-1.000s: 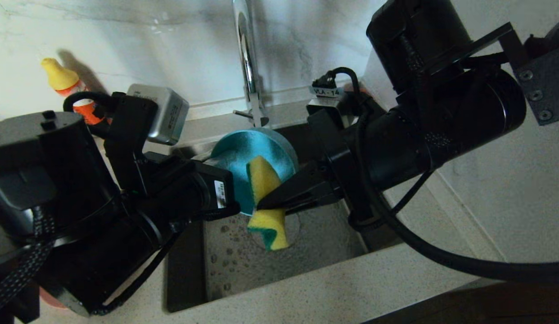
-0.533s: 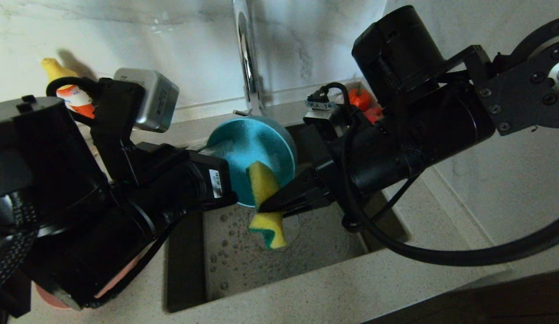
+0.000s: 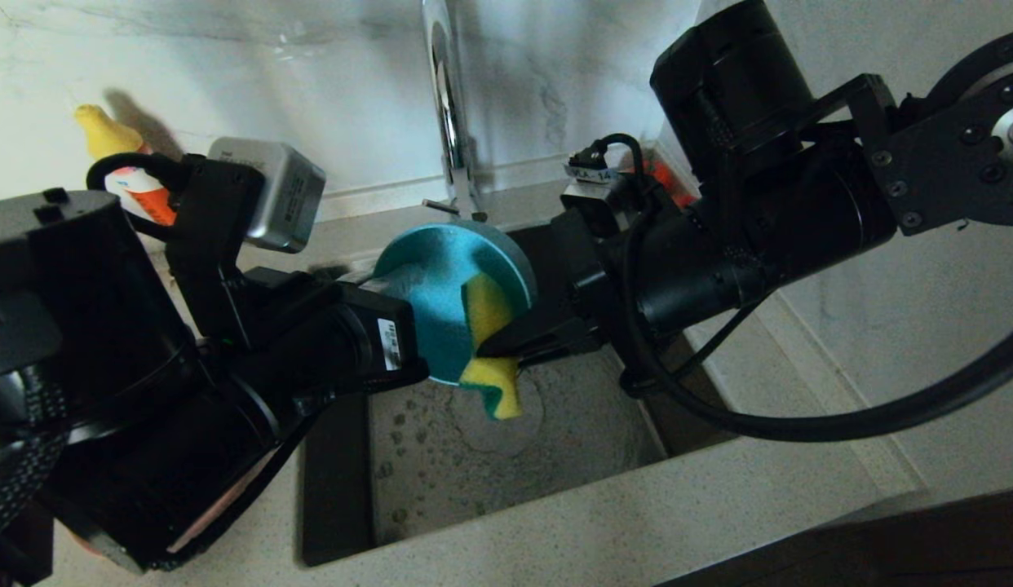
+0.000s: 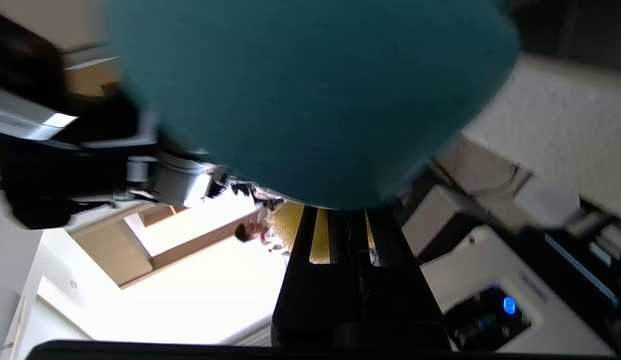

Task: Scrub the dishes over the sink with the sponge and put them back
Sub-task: Wipe the bowl

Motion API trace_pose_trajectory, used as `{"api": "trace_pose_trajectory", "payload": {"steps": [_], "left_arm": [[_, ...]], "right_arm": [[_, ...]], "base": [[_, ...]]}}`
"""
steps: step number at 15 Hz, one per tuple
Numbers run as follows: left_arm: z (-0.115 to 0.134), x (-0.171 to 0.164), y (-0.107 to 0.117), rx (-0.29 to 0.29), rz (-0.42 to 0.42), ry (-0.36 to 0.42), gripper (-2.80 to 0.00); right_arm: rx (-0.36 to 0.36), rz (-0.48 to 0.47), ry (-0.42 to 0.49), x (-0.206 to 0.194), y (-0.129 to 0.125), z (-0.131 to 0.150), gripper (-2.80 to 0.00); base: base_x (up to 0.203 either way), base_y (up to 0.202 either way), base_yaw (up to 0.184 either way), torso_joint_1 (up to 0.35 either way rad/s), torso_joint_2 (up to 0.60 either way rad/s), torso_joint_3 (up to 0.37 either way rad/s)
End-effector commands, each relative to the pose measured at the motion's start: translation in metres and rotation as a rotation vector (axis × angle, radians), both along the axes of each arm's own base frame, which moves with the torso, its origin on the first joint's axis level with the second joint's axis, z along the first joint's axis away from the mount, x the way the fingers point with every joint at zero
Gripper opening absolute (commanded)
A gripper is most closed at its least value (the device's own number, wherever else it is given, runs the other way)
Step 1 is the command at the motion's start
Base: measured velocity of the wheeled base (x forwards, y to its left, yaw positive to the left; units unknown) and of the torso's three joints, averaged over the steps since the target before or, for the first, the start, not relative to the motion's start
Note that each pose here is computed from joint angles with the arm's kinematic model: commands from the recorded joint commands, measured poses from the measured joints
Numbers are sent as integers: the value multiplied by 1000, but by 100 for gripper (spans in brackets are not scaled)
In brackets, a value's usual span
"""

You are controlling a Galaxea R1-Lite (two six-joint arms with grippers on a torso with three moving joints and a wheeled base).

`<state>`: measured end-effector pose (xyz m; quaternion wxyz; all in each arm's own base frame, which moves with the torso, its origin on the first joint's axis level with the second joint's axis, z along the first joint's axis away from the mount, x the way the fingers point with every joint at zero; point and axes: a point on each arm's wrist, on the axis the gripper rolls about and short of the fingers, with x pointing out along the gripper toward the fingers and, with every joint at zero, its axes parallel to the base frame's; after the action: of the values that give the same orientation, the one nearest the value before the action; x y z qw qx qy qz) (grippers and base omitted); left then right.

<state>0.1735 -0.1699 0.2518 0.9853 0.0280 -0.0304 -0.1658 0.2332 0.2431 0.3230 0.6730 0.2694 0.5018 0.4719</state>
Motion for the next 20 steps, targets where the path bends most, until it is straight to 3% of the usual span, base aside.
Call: {"api": "trace_pose_trajectory", "payload": {"steps": [1, 7, 12, 20], "left_arm": [[-4, 0, -1, 10, 0, 9, -280], [-7, 0, -1, 17, -3, 16, -280], [-6, -1, -1, 13, -6, 11, -280], [3, 0, -1, -11, -2, -9, -280]], "right_arm": [[19, -2, -10, 0, -2, 4, -280], [41, -19, -37, 8, -3, 5, -280], [49, 12, -36, 9, 11, -2, -280], [-16, 28, 37, 5, 17, -15, -280]], "base": [[0, 0, 0, 0, 0, 0], [0, 0, 0, 0, 0, 0], [0, 0, 0, 0, 0, 0], [0, 0, 0, 0, 0, 0]]}}
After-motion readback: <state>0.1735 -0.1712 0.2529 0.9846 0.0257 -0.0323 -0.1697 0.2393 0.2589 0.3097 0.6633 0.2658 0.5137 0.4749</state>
